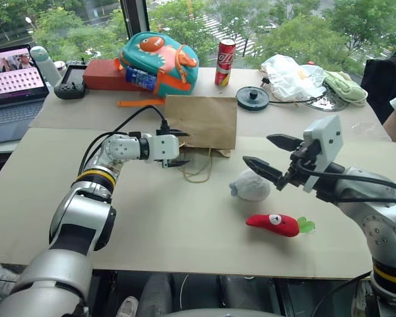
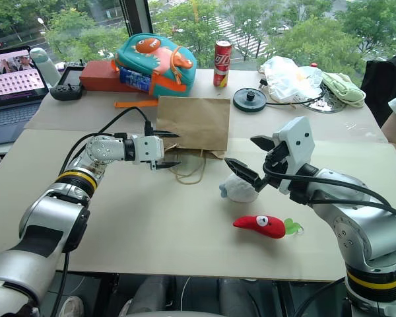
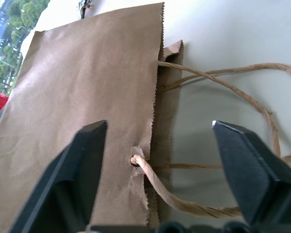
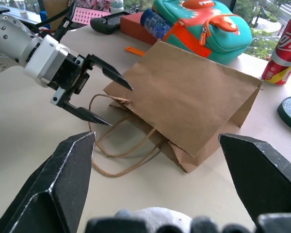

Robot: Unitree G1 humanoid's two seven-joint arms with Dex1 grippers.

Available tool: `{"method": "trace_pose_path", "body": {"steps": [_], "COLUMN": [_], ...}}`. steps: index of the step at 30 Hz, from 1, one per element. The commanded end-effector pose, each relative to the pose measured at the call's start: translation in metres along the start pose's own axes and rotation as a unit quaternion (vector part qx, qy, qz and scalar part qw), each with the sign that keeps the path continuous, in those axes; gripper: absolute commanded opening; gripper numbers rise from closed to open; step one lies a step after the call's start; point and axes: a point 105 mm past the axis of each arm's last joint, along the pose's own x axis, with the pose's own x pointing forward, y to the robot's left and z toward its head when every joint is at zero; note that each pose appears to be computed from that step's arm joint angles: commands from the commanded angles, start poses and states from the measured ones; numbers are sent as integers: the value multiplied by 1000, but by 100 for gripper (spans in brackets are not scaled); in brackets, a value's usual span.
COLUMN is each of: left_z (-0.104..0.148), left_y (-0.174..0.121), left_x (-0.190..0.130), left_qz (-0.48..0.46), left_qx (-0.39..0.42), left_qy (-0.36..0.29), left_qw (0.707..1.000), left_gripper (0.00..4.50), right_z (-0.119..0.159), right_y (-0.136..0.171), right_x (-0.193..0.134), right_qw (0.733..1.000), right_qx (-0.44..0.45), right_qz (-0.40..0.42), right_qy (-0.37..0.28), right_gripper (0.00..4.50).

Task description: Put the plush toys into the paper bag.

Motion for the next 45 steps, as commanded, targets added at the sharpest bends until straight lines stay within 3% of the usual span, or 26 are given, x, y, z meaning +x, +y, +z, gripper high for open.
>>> {"method": "trace_pose_path", "body": {"steps": [1,6,7,15,30,42,45], "left_z": [3,0,-1,3,47,-5,-12], "left_y": [4,5,5,12,52,39,28], "left_x": [-2,-4,-4,-8,-40,-62,-56], "left_qz": [2,2,3,22,61,28,-2], "left_qx": [19,18,18,10,-86,-169,-151], "left_qy": [-1,6,9,-5,-142,-38,-11], "left_qw": [1000,1000,1000,1000,984,985,988], "left_gripper": [192,11,5,5,5,5,116], "right_z": [12,12,12,12,-2,-5,-4], "right_y": [2,3,3,3,10,16,17], "right_x": [-3,-2,-1,3,8,18,16], "right_qw": [1000,1000,1000,1000,1000,1000,1000], "right_qx": [-16,-13,-12,-9,-6,4,-1], "right_qz": [-4,-4,-4,-7,-8,-1,2], "right_qy": [-21,-23,-24,-29,-14,-28,-28], "right_gripper": [450,450,450,450,450,450,450]}}
